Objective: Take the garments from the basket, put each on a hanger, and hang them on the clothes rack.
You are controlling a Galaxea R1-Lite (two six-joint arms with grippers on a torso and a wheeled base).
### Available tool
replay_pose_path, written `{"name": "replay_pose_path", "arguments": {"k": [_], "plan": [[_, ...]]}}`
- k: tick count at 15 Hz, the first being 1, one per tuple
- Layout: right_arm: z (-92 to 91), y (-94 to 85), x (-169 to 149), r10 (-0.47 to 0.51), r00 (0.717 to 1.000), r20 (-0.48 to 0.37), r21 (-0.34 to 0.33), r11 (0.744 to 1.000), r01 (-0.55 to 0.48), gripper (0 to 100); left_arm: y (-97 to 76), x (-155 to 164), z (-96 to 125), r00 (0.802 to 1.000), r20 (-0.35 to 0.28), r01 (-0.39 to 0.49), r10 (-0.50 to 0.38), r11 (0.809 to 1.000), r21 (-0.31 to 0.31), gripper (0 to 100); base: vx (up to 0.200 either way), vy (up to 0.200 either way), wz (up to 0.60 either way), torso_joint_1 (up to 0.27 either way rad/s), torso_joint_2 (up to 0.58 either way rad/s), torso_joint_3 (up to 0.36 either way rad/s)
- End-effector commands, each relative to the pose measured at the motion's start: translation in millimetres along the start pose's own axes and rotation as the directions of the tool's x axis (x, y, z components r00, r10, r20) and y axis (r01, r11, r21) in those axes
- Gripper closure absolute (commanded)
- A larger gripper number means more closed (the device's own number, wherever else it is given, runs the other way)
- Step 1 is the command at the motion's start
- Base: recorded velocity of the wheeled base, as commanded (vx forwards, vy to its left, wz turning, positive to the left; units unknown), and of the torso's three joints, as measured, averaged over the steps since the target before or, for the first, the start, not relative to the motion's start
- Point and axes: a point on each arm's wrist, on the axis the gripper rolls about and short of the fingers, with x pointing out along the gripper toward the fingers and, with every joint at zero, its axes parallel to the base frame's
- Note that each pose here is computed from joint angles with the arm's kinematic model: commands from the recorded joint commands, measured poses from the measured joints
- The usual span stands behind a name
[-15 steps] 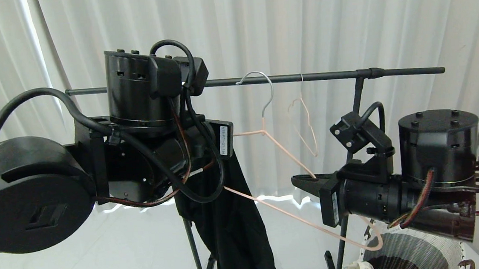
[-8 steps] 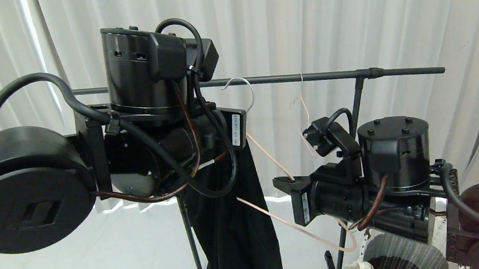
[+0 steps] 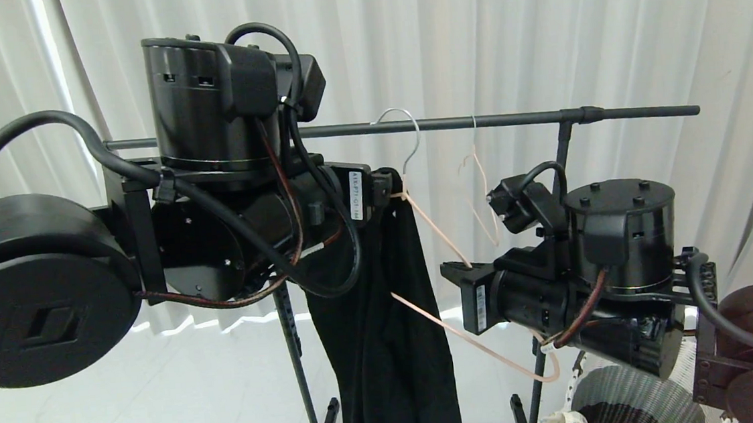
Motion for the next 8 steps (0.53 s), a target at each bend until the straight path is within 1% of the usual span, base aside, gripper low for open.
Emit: {"name": "replay_pose_path", "arguments": {"k": [1,2,4,6,8], "plan": [[2.2,-4.5,0,-0.023,1.0,0.011,0.005,1.0,0.023,100,1.8,-2,2,1.0,0.006,-0.004,0.004,1.0,0.004,0,0.0,0.0,0.0,0.0,0.0,0.0],[2.7,-6.4,0,-0.032,0.999,0.013,0.006,0.999,0.032,100,1.8,-2,1,1.0,0.006,-0.004,0.004,1.0,0.007,0,0.0,0.0,0.0,0.0,0.0,0.0],[8.0,-12.7,0,-0.051,0.998,0.045,0.015,0.999,0.05,100,3.1,-5,3,1.0,0.013,-0.006,0.006,1.0,0.015,0,0.0,0.0,0.0,0.0,0.0,0.0],[12.4,-13.3,-2,-0.049,0.996,0.073,0.019,0.999,0.047,100,3.7,-6,1,1.0,0.006,-0.009,0.009,0.999,0.04,0,0.0,0.0,0.0,0.0,0.0,0.0],[13.7,-13.3,-3,-0.059,0.995,0.08,0.019,0.998,0.058,100,3.1,-7,-2,1.0,-0.002,-0.006,0.006,0.998,0.07,0,0.0,0.0,0.0,0.0,0.0,0.0]]}}
